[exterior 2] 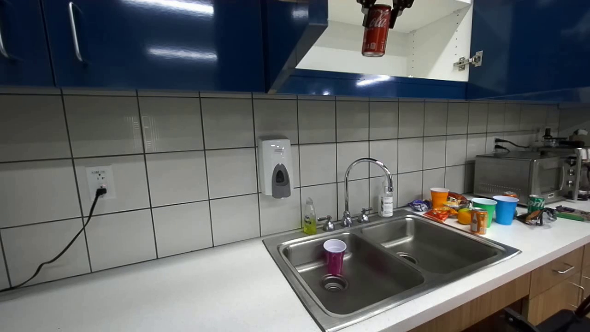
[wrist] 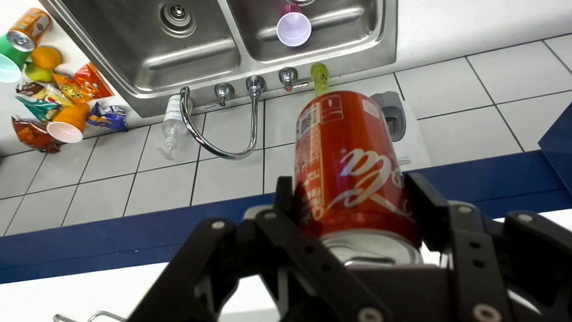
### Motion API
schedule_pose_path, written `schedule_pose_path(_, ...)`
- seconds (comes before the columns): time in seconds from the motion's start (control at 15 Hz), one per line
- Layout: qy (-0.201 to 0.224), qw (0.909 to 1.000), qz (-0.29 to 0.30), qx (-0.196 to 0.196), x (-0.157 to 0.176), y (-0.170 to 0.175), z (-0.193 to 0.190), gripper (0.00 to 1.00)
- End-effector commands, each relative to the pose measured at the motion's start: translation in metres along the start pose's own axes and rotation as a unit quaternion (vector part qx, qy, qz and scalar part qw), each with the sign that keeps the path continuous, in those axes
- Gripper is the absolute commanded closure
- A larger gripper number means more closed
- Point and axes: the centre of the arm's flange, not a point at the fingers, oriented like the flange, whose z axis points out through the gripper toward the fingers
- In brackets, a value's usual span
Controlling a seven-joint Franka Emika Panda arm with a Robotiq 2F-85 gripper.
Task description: Put the Coca Cola can inside the open cabinet
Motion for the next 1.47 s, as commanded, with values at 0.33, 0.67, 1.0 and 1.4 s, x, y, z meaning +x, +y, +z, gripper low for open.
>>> schedule_pose_path(0.33, 0.011, 0.9999, 0.010, -0.006, 0.046, -0.009, 0.004, 0.61)
schedule_pose_path(0.67, 0.023, 0.9997, 0.008, -0.002, 0.060, -0.013, 0.010, 0.61)
schedule_pose_path(1.0, 0.038, 0.9992, 0.008, 0.002, 0.071, -0.015, 0.014, 0.61)
schedule_pose_path(1.4, 0.045, 0.9989, 0.012, 0.004, 0.086, -0.019, 0.019, 0.61)
